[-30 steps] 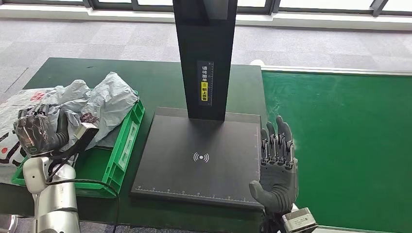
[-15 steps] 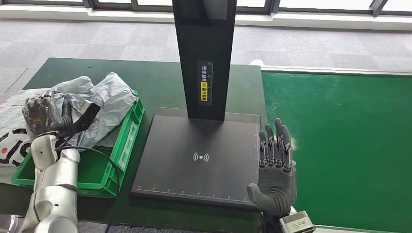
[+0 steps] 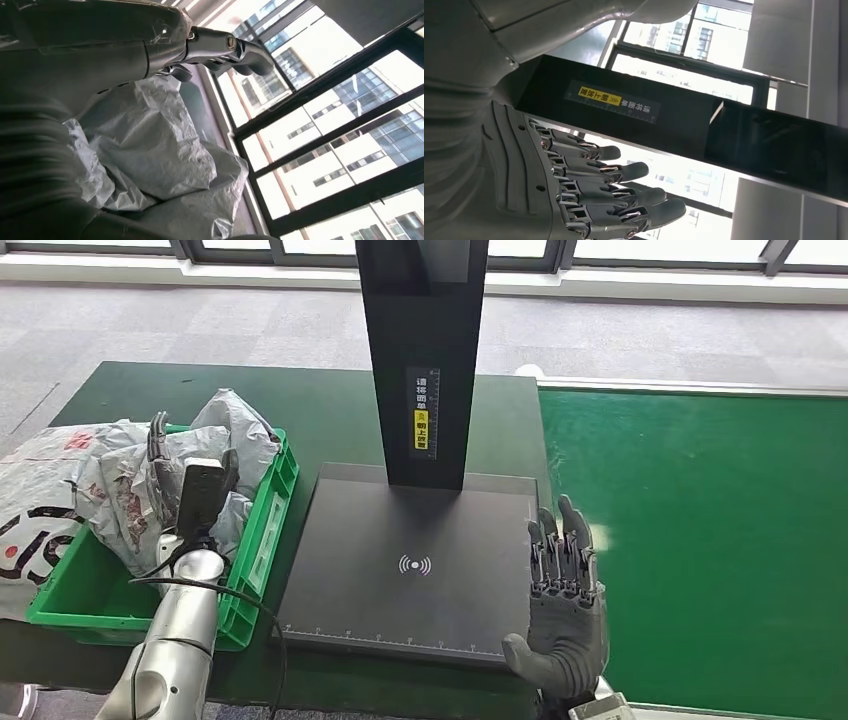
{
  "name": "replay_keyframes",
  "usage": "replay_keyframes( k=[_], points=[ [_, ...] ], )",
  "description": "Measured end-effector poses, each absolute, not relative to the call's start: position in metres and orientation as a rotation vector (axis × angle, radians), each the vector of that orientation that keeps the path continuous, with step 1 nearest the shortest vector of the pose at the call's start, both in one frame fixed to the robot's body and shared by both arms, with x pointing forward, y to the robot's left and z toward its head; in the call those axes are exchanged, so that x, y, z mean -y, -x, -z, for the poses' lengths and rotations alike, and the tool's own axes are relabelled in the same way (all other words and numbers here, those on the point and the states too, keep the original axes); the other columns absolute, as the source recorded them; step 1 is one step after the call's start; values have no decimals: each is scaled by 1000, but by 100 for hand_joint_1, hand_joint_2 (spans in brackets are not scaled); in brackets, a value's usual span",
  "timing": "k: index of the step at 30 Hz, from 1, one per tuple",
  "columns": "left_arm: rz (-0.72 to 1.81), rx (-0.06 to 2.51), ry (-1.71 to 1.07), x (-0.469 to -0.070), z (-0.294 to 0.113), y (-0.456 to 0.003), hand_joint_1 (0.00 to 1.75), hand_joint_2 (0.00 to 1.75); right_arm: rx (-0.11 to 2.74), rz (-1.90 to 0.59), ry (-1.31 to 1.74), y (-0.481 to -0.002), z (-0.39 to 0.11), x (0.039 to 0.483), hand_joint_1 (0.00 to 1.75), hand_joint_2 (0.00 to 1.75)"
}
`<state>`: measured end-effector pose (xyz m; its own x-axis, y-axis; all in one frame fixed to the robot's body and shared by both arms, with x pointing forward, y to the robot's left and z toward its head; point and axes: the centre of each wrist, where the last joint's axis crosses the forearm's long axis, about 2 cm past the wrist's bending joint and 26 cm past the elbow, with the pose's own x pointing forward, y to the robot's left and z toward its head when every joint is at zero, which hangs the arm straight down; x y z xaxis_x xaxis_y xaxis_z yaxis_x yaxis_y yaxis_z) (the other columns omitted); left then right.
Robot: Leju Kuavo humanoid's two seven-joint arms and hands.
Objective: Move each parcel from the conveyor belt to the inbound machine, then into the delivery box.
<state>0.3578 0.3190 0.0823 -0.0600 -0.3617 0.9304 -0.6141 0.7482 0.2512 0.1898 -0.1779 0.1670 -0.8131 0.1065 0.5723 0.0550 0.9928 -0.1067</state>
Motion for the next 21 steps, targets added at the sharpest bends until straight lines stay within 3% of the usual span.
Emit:
replay_keyframes(
  k=[7,21],
  points=[
    [-599,1762,-454,-293,-80,-335,0,0,2530,0,180,-187,-174,181,0,175],
    [-647,1822,-378,-279,-84,-314,0,0,2538,94,238,-183,-181,184,0,175]
  ],
)
